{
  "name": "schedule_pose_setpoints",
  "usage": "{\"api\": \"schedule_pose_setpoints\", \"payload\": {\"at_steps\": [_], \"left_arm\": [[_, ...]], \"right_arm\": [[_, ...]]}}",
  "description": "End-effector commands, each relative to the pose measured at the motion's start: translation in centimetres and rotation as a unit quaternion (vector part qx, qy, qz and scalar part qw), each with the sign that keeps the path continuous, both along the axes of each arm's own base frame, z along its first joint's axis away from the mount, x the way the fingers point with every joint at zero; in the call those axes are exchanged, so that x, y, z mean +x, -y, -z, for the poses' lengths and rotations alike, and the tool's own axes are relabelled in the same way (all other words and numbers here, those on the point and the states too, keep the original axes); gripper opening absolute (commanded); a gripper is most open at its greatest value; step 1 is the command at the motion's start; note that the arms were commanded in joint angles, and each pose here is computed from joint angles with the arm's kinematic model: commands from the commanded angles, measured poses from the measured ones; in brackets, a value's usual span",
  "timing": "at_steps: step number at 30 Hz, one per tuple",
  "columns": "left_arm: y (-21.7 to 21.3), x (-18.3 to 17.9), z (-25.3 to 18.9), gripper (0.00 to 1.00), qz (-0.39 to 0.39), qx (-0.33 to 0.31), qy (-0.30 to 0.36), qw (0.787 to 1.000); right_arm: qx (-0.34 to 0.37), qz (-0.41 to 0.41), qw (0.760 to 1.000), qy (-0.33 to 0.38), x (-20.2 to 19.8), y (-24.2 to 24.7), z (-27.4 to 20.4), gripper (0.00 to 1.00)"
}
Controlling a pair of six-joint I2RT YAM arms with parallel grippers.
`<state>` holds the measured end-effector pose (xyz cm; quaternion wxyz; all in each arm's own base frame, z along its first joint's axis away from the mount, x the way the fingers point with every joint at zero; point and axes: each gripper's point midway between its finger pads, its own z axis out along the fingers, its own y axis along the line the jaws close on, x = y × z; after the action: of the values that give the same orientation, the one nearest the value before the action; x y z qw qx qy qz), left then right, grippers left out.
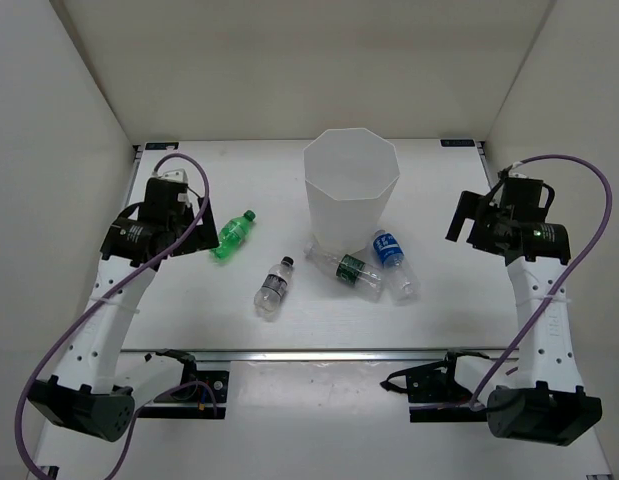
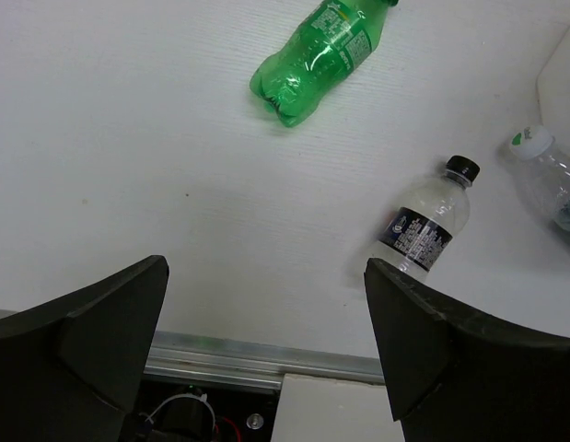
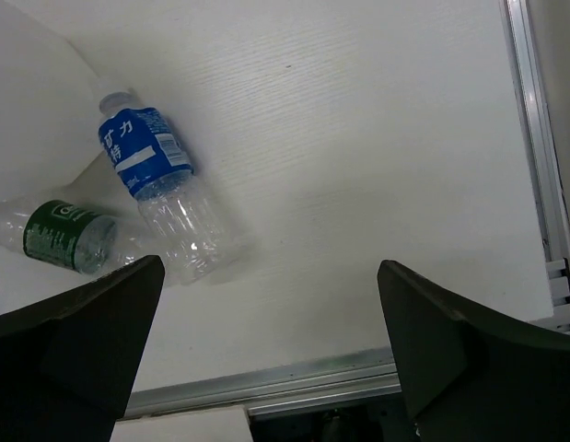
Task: Put the plastic bottles in the bin
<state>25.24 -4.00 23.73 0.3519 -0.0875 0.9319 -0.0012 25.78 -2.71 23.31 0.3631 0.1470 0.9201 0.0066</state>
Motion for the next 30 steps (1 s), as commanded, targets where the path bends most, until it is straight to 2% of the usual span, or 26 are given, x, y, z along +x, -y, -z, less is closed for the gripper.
{"api": "schedule_pose_setpoints", "payload": {"at_steps": [1,7,12,17,21,27,30], "left_arm": [[-0.1,-0.8,-0.1,0.99,-0.004,-0.007,-0.002,1.000],[1.0,-1.3,0.6,0.99,0.018,-0.022,-0.003,1.000],[1.8,-1.6,1.2,0.99,0.039,-0.028,-0.002,0.999],[2.2,-1.7,1.9,0.99,0.048,-0.039,-0.002,0.998],[2.5,-1.8,2.4,0.98,0.057,-0.041,-0.009,0.998],[2.9,-1.9,3.0,0.99,0.067,-0.048,-0.011,0.997],[2.9,-2.1,3.4,0.98,0.071,-0.046,-0.018,0.996]], "right_arm": [[-0.005,-0.037,0.998,0.045,0.7,-1.1,-2.2,0.99],[-0.043,-0.070,0.995,0.062,1.2,-3.5,-1.7,0.99],[-0.004,-0.116,0.992,0.050,2.3,-6.5,2.0,0.99],[0.031,-0.116,0.992,0.028,3.5,-7.2,5.6,0.99],[0.029,-0.131,0.991,0.007,4.5,-8.1,8.4,0.99],[0.082,-0.176,0.980,0.052,5.9,-11.5,9.7,0.98],[0.065,-0.181,0.980,0.053,6.5,-12.1,11.0,0.97]]}}
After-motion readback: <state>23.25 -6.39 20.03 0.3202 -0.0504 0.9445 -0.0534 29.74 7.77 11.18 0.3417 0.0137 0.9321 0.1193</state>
